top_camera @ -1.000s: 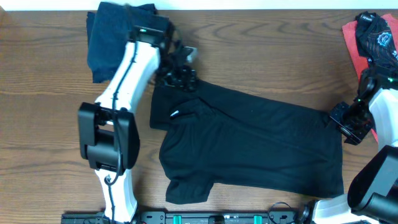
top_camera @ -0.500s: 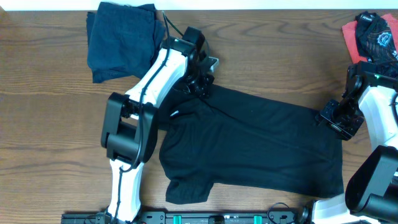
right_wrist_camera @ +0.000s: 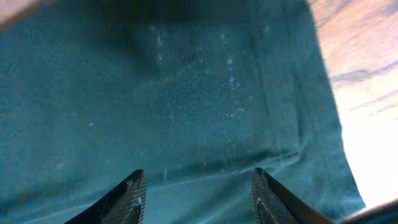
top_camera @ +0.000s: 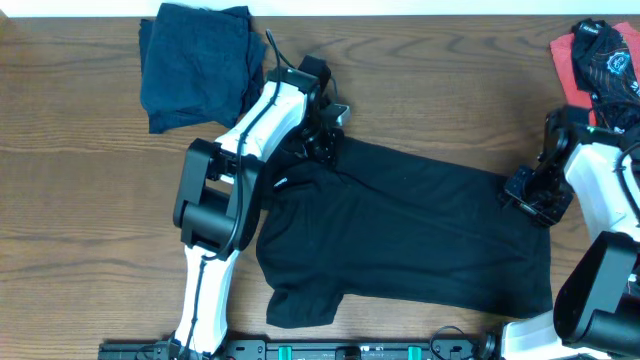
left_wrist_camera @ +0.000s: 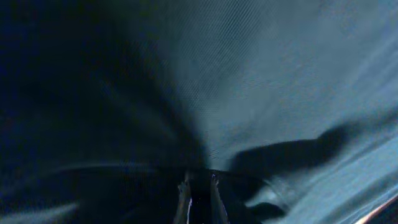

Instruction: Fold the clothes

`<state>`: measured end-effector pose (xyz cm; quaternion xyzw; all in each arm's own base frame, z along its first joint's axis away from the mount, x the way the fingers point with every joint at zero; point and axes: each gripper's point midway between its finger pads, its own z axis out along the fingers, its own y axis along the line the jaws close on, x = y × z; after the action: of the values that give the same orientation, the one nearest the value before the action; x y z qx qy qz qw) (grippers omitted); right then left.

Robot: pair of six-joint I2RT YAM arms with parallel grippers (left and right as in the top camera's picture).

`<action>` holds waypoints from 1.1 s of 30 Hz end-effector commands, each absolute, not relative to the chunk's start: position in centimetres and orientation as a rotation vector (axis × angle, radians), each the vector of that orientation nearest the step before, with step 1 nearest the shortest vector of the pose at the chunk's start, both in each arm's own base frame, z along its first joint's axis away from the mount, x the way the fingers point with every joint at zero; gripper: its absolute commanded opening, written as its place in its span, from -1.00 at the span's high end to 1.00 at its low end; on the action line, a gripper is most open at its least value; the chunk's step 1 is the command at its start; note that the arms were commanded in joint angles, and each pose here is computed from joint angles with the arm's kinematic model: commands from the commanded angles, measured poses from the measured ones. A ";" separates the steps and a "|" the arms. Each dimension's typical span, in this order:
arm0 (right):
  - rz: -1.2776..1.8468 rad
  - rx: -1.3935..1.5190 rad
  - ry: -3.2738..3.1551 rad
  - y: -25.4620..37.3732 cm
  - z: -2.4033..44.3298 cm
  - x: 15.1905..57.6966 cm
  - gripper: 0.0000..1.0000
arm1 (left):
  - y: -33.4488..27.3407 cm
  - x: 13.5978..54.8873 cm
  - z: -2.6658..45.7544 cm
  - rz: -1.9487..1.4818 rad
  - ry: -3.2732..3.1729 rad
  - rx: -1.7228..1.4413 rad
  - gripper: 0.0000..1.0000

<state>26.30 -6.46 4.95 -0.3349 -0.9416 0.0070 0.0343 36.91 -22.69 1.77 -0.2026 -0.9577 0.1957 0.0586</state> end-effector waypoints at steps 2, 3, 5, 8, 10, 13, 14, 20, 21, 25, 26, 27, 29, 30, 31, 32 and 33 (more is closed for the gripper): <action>0.004 -1.015 -2.871 -5.5 3.2 25.0 -0.06 | -21.0 35.3 0.2 0.485 -2.835 -0.542 0.70; 0.005 -1.016 -2.868 -5.4 2.8 24.8 -0.06 | -20.3 34.9 0.1 0.429 -2.827 -0.524 0.70; 0.005 -1.016 -2.869 -5.4 2.1 24.5 -0.06 | -18.4 34.1 0.0 0.289 -2.804 -0.481 0.80; 0.000 -1.021 -2.880 -5.3 1.4 24.5 -0.06 | -15.8 32.7 0.3 0.125 -2.745 -0.442 0.87; -0.006 -1.029 -2.887 -5.3 1.2 24.6 -0.06 | -14.3 31.9 0.7 0.045 -2.709 -0.395 0.88; -0.007 -1.041 -2.895 -5.4 1.0 24.8 -0.06 | -13.2 30.9 1.3 0.009 -2.658 -0.344 0.88; -0.008 -1.051 -2.896 -5.4 1.0 24.9 -0.07 | -12.9 30.6 1.5 0.006 -2.643 -0.335 0.88; -0.010 -1.066 -2.910 -5.5 1.0 25.3 -0.08 | -10.5 30.1 2.2 -0.156 -2.614 -0.291 0.88; -0.010 -1.066 -2.909 -5.6 1.0 25.3 -0.08 | -10.0 30.3 2.2 -0.198 -2.620 -0.277 0.88; -0.011 -1.067 -2.912 -5.6 1.0 25.4 -0.06 | -9.4 31.0 3.1 -0.257 -2.671 -0.265 0.88; -0.012 -1.067 -2.915 -5.6 1.0 25.5 -0.04 | -9.6 31.5 3.5 -0.248 -2.704 -0.266 0.88; -0.012 -1.067 -2.917 -5.6 1.0 25.6 -0.03 | -9.8 32.0 4.0 -0.239 -2.740 -0.267 0.88; -0.013 -1.069 -2.922 -5.7 1.1 25.7 -0.01 | -10.2 33.2 5.4 -0.213 -2.836 -0.273 0.88; -0.013 -1.070 -2.925 -5.7 1.2 25.8 -0.01 | -10.6 34.1 6.4 -0.194 -2.902 -0.279 0.88; -0.014 -1.071 -2.927 -5.7 1.2 25.9 -0.02 | -10.9 34.7 7.4 -0.175 -2.960 -0.285 0.88; -0.015 -1.071 -2.931 -5.7 1.2 26.0 -0.03 | -11.3 35.4 8.5 -0.158 -3.016 -0.294 0.88; -0.015 -1.073 -2.933 -5.7 1.2 26.1 -0.04 | -11.7 36.0 9.7 -0.136 -3.076 -0.318 0.88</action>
<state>25.67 -5.85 1.02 -0.3401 -0.9403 -0.0026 0.0162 34.73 -11.35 4.77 -0.1002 -0.9878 -0.0507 0.1080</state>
